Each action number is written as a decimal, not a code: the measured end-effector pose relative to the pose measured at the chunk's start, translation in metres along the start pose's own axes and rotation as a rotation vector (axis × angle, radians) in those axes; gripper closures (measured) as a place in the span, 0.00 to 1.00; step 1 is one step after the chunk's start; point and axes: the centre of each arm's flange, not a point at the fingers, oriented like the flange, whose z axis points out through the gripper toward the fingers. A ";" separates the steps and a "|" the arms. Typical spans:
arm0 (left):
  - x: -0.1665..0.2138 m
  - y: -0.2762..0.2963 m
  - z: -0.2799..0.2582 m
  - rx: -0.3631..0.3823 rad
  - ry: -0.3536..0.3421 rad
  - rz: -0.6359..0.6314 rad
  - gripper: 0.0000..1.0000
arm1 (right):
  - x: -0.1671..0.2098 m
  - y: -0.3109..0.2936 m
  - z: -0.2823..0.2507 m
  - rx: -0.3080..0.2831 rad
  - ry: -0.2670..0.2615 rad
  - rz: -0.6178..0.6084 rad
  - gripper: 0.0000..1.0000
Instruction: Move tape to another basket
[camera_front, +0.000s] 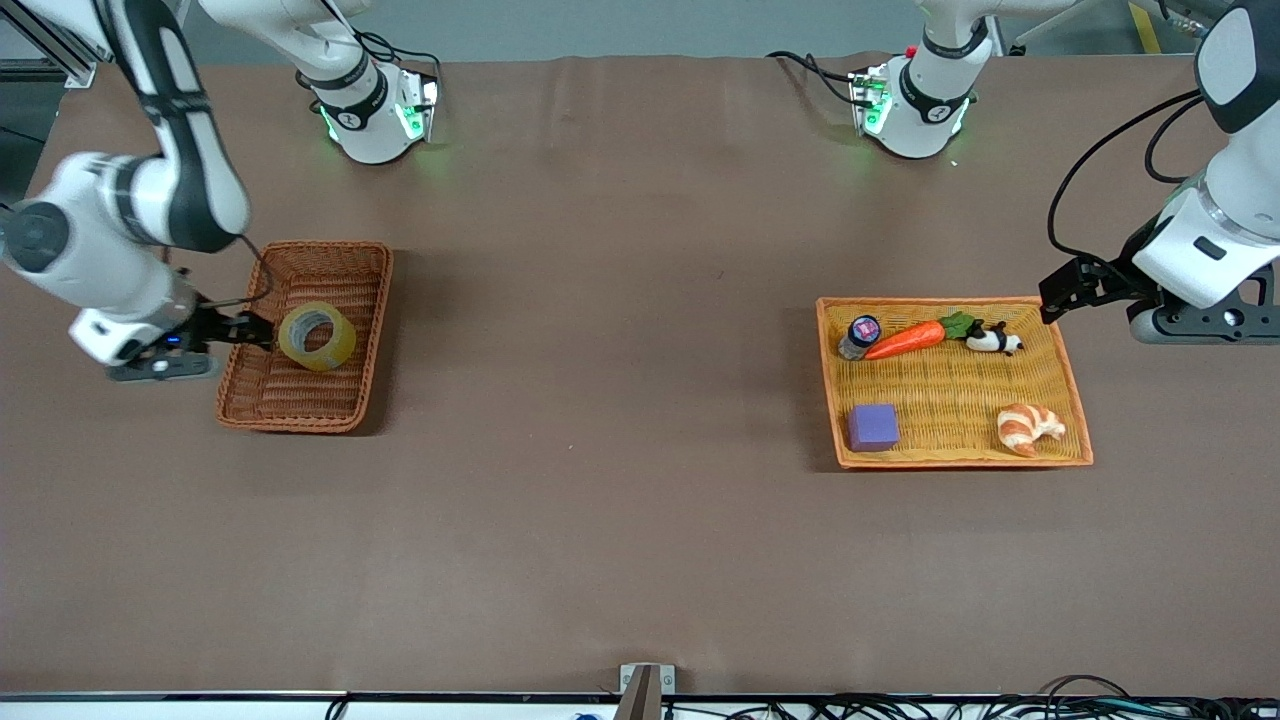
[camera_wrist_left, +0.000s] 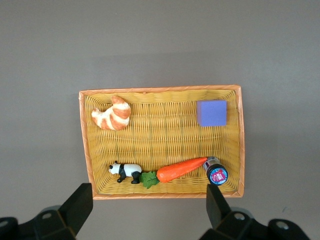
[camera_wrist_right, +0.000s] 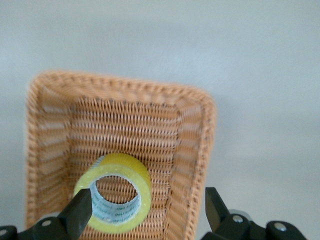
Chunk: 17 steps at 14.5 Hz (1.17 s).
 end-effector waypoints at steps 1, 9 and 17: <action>0.000 0.000 0.001 0.000 -0.001 0.000 0.00 | 0.009 0.004 -0.028 -0.001 0.012 0.006 0.00; 0.002 0.002 -0.009 -0.030 0.018 -0.007 0.00 | 0.039 -0.050 -0.207 0.003 0.055 0.187 0.00; -0.008 0.004 -0.028 -0.037 0.036 -0.004 0.00 | 0.016 -0.017 -0.288 0.004 0.053 0.258 0.00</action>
